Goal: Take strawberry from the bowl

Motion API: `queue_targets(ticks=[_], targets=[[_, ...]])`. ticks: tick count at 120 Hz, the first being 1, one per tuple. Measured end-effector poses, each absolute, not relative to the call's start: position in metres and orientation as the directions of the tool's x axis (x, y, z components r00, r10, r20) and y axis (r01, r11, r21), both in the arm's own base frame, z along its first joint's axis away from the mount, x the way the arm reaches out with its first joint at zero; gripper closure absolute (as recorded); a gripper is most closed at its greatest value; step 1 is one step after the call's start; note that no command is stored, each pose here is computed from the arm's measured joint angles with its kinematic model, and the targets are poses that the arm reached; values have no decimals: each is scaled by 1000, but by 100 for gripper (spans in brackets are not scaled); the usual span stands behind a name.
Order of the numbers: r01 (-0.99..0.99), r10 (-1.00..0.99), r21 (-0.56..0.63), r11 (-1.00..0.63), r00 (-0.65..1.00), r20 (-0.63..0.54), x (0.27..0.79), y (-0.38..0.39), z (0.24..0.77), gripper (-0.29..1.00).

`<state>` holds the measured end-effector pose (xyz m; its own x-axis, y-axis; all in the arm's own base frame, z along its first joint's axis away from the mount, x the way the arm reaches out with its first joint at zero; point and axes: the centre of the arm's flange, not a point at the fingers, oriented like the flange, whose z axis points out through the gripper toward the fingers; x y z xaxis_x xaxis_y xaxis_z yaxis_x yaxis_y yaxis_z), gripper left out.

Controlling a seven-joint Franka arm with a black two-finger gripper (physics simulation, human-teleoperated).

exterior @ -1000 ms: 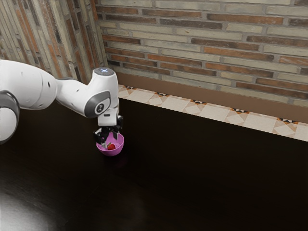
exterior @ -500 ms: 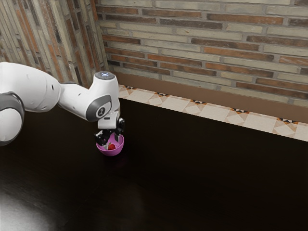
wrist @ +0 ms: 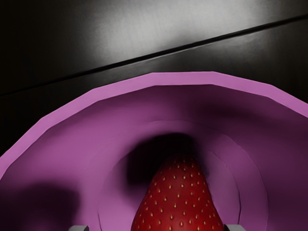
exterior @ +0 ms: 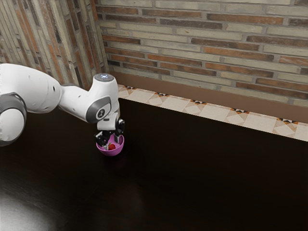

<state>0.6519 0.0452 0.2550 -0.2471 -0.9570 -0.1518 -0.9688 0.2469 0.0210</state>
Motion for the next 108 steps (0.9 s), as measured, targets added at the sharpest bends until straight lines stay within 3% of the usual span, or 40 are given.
queue_targets(ticks=[18, 49, 82, 108], targets=[[-969, -957, 19, 248, -248, -154, 652, 45, 253, 35], [-971, -960, 8, 240, -239, -147, 653, 44, 253, 54], [-975, -968, -20, 223, -219, -125, 650, 44, 262, 60], [-974, -972, -71, 215, -206, -109, 603, 28, 319, 63]])
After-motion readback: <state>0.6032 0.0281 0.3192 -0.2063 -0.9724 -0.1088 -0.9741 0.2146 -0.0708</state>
